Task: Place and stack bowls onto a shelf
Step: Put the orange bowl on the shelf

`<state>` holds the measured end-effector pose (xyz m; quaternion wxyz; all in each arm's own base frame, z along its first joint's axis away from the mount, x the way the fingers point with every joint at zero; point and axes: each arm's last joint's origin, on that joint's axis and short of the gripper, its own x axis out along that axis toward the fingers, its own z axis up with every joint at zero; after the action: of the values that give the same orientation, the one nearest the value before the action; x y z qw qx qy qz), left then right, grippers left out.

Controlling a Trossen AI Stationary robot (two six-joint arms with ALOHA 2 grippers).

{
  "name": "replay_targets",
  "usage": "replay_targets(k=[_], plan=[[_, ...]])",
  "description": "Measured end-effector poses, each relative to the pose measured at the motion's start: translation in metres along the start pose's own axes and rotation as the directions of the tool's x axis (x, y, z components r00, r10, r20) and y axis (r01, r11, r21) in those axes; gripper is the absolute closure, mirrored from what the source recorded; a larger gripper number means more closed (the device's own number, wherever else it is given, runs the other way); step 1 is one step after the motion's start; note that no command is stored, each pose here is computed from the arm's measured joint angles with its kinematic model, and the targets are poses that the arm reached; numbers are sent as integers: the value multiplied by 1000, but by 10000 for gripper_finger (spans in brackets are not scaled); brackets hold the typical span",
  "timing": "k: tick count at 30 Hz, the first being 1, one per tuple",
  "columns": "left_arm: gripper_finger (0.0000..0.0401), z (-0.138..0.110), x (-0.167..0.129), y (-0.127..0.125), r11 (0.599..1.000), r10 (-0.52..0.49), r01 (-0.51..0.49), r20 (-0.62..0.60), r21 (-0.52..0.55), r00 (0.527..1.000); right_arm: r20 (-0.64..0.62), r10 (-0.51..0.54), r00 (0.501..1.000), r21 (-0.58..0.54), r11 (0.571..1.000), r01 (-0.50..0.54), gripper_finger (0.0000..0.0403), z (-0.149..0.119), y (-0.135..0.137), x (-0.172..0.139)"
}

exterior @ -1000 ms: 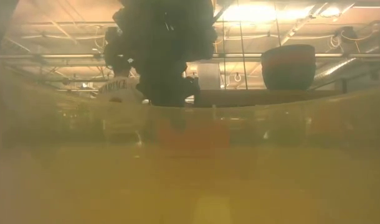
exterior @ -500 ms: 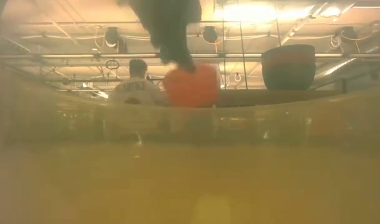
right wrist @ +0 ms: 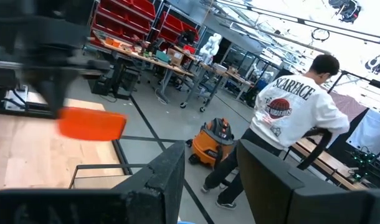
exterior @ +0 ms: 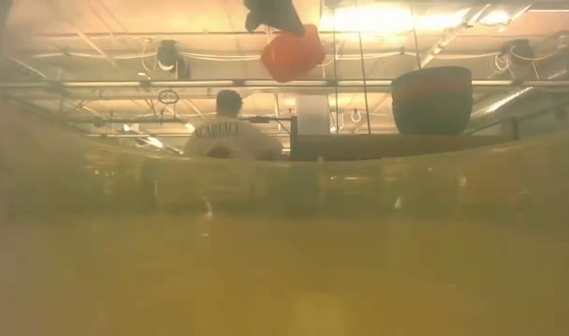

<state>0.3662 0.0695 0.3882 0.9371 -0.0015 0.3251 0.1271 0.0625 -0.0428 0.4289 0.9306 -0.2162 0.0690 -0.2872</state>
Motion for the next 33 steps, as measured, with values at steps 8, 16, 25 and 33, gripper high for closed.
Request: replay_targets(k=[8,16,25,33], plan=[[398,25,34,39,999,-35,35,5,-23,999,0,0,1000,0,1000,0,262,0,0,0],[398,27,83,42,992,-120,122,-51,42,991,-1,0,1000,0,1000,0,262,0,0,0],[398,6,131,54,991,-122,128,-131,42,984,-11,5,1000,0,1000,-5,262,-1,1,0],[398,-6,149,71,994,-102,108,-165,23,981,-27,13,1000,8,1000,-13,262,-3,1,0]])
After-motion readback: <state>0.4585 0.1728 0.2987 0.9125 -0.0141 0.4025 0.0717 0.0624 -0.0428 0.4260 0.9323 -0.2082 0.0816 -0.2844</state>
